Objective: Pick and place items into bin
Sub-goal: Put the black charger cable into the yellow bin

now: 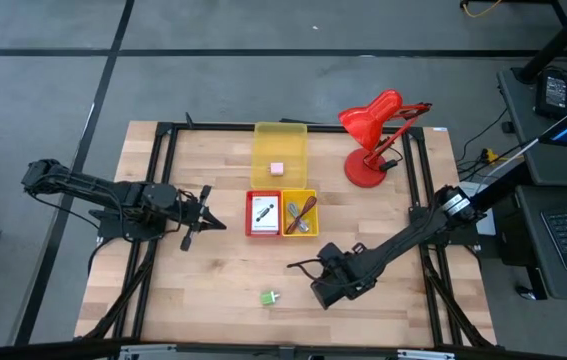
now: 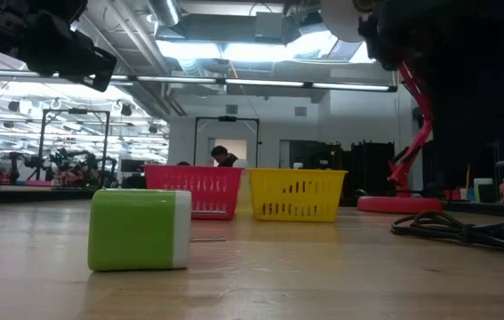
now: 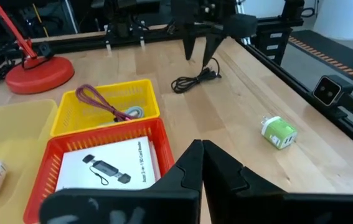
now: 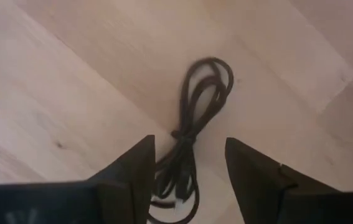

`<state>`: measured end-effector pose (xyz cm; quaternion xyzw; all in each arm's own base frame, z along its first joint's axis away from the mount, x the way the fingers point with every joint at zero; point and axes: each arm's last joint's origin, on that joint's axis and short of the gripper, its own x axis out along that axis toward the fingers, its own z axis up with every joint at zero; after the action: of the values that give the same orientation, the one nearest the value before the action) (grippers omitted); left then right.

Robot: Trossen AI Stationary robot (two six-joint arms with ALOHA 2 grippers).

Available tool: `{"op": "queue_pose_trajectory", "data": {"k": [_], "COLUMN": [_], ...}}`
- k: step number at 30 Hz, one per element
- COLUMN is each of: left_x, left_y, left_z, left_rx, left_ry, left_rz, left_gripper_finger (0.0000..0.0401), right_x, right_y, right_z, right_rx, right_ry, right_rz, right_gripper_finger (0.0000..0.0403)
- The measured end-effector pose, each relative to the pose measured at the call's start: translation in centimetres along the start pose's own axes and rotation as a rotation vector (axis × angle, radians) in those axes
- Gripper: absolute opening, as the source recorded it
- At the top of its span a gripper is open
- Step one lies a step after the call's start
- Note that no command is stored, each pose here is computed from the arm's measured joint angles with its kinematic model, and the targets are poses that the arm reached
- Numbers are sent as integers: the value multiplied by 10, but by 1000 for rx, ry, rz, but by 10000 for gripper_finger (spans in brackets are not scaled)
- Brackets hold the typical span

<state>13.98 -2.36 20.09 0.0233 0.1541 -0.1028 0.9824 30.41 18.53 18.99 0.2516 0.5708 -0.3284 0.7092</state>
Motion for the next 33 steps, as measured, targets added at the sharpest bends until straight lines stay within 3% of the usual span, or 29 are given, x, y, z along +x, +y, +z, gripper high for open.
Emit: {"op": "queue_pose_trajectory", "data": {"k": [20, 33], "left_x": [0, 0], "left_y": [0, 0], "left_z": [1, 1], "left_rx": [-39, -45], "left_ry": [-6, -6], "left_rz": [0, 1], "left_gripper_finger": [2, 2], "right_x": [52, 62], "right_y": [-13, -20], "right_z": [-11, -9], "right_rx": [74, 90], "right_ry": [5, 5], "right_rz": [75, 77], "right_gripper_finger": [170, 155]}}
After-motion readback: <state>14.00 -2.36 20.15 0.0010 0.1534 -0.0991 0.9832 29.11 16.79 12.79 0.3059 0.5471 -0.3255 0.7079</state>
